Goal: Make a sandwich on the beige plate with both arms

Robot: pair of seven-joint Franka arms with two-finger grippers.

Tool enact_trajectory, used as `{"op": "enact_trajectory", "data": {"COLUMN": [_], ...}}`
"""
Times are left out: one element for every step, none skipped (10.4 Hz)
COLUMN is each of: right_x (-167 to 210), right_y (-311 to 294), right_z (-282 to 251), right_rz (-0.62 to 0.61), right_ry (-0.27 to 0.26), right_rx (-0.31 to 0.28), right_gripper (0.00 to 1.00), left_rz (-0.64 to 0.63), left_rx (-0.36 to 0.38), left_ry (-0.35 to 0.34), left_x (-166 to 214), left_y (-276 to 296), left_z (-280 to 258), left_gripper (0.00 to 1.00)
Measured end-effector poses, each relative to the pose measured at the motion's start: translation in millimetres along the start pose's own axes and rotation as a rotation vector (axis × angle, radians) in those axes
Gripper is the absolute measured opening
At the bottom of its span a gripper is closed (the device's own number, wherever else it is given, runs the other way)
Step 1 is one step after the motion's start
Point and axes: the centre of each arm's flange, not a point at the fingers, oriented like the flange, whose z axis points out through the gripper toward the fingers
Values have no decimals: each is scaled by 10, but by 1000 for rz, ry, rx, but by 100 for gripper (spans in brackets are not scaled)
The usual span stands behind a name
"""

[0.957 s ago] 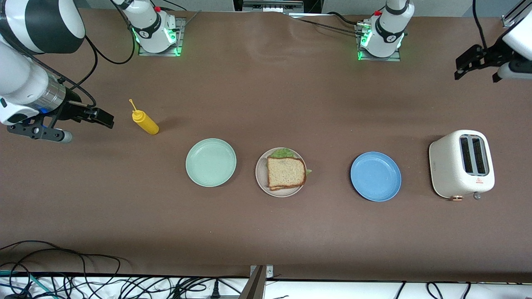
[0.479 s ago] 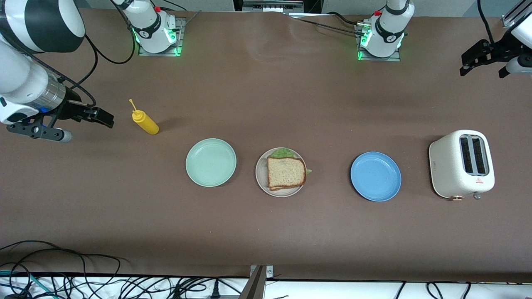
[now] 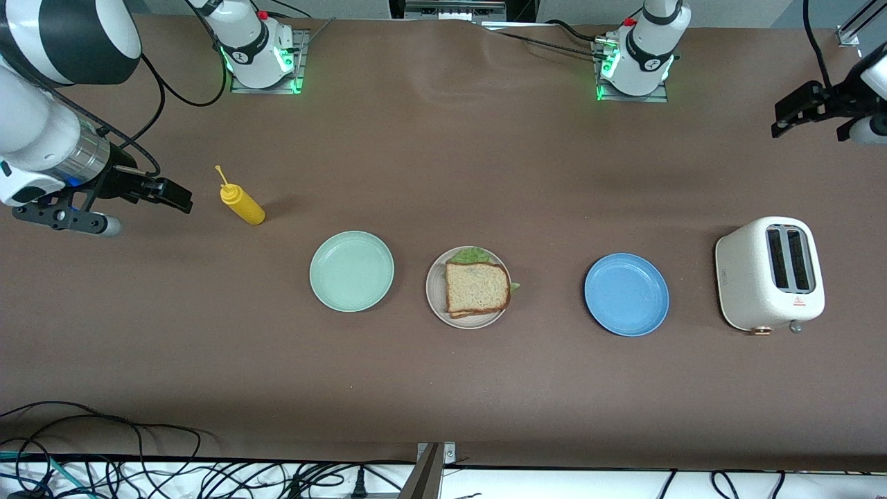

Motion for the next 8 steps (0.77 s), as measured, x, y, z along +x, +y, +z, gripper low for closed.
{"op": "enact_trajectory", "data": {"right_x": [-5,-12,-15,-15,-15,-17,-18,-16], "right_y": [1,3,5,7,4,-2,0,9], "right_z": [-31,-59,-71,-72,-72,-72,-71,-70], "right_rz": [0,1,1,2,4,5,6,8], "right_ry": [6,10,13,13,11,8,7,5], "right_rx": [2,3,4,4,10,17,19,20], "right_gripper": [100,100,100,100,100,100,100,100], "left_rz": [-3,-3,-4,-4,-4,-4,-4,-3], "left_rx": [1,3,4,3,3,3,3,3], "left_ry": [6,16,16,12,9,7,5,1], "left_x": [80,134,151,154,154,153,151,147], "left_y": [-15,-16,-18,-18,-17,-17,-16,-13], "left_z": [-20,-69,-94,-93,-89,-86,-83,-80], "left_gripper": [100,100,100,100,100,100,100,100]}}
